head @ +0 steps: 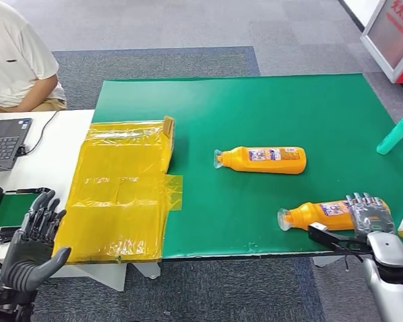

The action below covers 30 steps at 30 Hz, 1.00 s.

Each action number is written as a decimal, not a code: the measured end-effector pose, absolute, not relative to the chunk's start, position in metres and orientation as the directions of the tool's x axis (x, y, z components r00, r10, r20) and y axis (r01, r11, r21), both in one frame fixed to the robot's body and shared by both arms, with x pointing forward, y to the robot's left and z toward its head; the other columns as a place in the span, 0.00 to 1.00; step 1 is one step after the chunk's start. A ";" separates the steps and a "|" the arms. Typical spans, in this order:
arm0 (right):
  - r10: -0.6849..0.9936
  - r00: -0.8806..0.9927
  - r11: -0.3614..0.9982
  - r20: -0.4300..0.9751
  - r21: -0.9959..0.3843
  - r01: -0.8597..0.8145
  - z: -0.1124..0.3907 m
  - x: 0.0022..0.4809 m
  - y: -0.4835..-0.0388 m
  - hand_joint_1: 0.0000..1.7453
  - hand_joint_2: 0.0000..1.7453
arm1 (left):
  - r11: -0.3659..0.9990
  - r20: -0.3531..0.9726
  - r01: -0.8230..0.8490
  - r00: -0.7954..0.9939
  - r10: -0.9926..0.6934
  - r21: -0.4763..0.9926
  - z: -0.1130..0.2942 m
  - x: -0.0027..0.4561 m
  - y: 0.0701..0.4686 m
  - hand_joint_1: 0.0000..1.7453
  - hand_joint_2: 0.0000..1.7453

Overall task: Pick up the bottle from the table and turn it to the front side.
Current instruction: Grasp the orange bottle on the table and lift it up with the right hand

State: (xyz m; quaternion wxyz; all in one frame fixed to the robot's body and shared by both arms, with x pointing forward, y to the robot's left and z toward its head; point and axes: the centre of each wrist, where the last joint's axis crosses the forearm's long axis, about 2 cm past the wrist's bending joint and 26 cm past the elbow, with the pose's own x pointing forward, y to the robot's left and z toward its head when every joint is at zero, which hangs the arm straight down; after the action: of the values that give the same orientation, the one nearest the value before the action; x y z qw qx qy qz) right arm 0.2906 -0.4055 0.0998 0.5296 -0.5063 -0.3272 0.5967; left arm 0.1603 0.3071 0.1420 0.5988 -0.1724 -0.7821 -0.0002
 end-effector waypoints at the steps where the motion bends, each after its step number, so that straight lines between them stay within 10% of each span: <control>1: 0.963 0.070 -0.227 -0.259 -0.926 -0.303 0.099 0.291 -0.404 0.00 1.00 | 0.941 0.937 0.270 -0.222 0.269 -0.207 0.142 0.160 0.307 0.00 1.00; 8: 0.961 0.060 -0.238 -0.270 -0.919 -0.313 0.094 0.302 -0.400 0.01 1.00 | 0.938 0.939 0.275 -0.212 0.272 -0.210 0.140 0.157 0.307 0.00 1.00; 9: 0.961 0.061 -0.240 -0.271 -0.918 -0.315 0.094 0.304 -0.400 0.10 1.00 | 0.938 0.939 0.276 -0.211 0.272 -0.210 0.140 0.156 0.307 0.00 1.00; 13: 0.960 0.059 -0.242 -0.275 -0.914 -0.327 0.091 0.308 -0.400 0.97 1.00 | 0.938 0.939 0.276 -0.211 0.272 -0.210 0.140 0.155 0.307 0.00 1.00; 30: 0.997 -0.010 -0.075 -0.074 -0.962 -0.263 0.093 0.314 -0.383 1.00 1.00 | 0.936 0.937 0.277 -0.211 0.278 -0.215 0.140 0.155 0.307 0.00 1.00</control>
State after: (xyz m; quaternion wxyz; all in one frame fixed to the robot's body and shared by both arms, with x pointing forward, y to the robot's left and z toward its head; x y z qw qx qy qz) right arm 0.3144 -0.3832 0.0930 0.5426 -0.4476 -0.4102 0.5804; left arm 0.1549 0.3068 0.1405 0.6023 -0.1783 -0.7781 0.0001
